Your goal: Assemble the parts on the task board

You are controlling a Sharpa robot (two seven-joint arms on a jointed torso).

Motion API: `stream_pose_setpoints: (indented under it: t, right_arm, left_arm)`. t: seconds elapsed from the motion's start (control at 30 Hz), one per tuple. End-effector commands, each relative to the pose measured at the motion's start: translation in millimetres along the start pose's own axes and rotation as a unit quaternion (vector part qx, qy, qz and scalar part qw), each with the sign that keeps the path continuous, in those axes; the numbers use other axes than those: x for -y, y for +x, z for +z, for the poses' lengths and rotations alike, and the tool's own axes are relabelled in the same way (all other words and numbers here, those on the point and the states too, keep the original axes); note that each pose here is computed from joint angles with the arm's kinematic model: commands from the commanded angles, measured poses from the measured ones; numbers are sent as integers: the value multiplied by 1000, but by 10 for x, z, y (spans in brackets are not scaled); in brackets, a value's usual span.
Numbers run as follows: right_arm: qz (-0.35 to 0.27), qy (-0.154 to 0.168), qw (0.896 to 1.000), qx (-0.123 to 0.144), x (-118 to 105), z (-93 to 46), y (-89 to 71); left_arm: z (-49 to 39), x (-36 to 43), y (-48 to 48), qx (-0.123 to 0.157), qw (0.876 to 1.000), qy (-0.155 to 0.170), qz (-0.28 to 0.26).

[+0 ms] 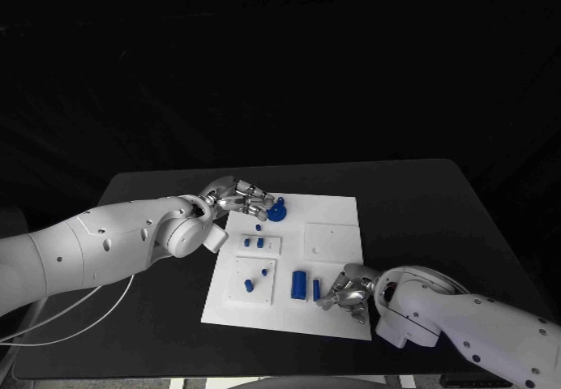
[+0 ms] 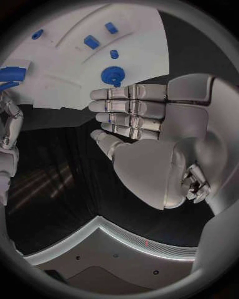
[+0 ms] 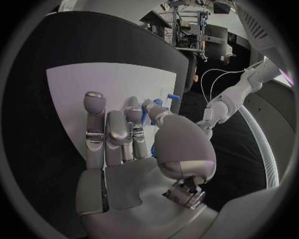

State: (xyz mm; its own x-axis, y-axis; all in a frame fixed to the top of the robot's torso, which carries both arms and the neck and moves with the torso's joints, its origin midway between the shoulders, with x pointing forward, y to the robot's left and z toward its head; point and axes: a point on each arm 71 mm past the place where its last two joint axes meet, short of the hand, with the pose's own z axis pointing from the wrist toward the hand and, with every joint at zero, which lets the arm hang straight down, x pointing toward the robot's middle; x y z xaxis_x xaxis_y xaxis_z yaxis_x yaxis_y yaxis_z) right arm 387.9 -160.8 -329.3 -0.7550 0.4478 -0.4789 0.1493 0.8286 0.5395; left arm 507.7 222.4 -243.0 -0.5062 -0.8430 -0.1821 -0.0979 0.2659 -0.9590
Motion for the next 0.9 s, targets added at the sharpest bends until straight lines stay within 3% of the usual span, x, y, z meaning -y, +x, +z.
stream_pose_setpoints:
  t: [0.03,0.43,0.9]
  right_arm:
    - [1,5,1000,6,4,6,1]
    - [3,7,1000,7,-4,29,5]
    - [8,42,999,-23,70,122,48]
  left_arm:
    - [4,11,25,-9,1000,3,-3]
    - [4,7,26,-10,1000,1,-2]
    - [10,2,41,-16,1000,-2,-2]
